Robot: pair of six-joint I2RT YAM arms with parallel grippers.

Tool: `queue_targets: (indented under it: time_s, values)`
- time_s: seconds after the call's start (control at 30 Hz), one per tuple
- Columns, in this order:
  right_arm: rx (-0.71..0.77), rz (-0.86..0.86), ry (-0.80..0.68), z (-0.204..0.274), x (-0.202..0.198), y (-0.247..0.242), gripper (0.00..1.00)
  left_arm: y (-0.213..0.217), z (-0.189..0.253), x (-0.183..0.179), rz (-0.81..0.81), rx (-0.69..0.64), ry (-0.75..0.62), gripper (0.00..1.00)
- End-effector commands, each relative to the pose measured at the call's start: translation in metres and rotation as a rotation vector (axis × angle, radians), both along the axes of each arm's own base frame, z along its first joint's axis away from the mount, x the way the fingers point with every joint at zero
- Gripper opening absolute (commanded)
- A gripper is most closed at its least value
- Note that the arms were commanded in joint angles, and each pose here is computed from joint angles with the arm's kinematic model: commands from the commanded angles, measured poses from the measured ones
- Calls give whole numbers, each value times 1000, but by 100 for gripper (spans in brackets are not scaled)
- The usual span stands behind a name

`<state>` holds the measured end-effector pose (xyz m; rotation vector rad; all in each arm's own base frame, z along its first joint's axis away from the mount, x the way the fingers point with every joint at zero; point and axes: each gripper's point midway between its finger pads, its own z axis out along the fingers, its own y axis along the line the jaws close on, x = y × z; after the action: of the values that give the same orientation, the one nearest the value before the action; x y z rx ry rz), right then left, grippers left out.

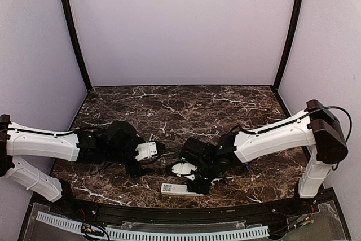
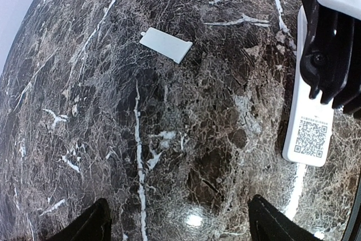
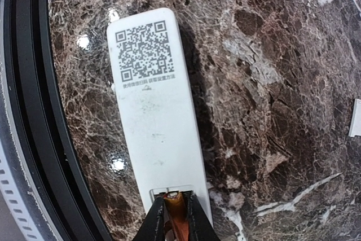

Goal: Load the batteries into the remote control
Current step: Pick up the remote control without the battery cover from the center of the board.

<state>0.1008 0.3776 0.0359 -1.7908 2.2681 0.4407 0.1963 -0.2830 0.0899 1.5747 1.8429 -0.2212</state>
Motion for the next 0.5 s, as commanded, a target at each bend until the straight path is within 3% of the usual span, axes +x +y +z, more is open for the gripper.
queue_targets:
  time_s: [0.0,0.47]
  values:
    - [-56,21,-8,-14,-5,-5,14,-4,6,3,7,-20,6,83]
    - [-160,100,-7,-4,-15,-19,14,-4,5,3,6,-13,11,83]
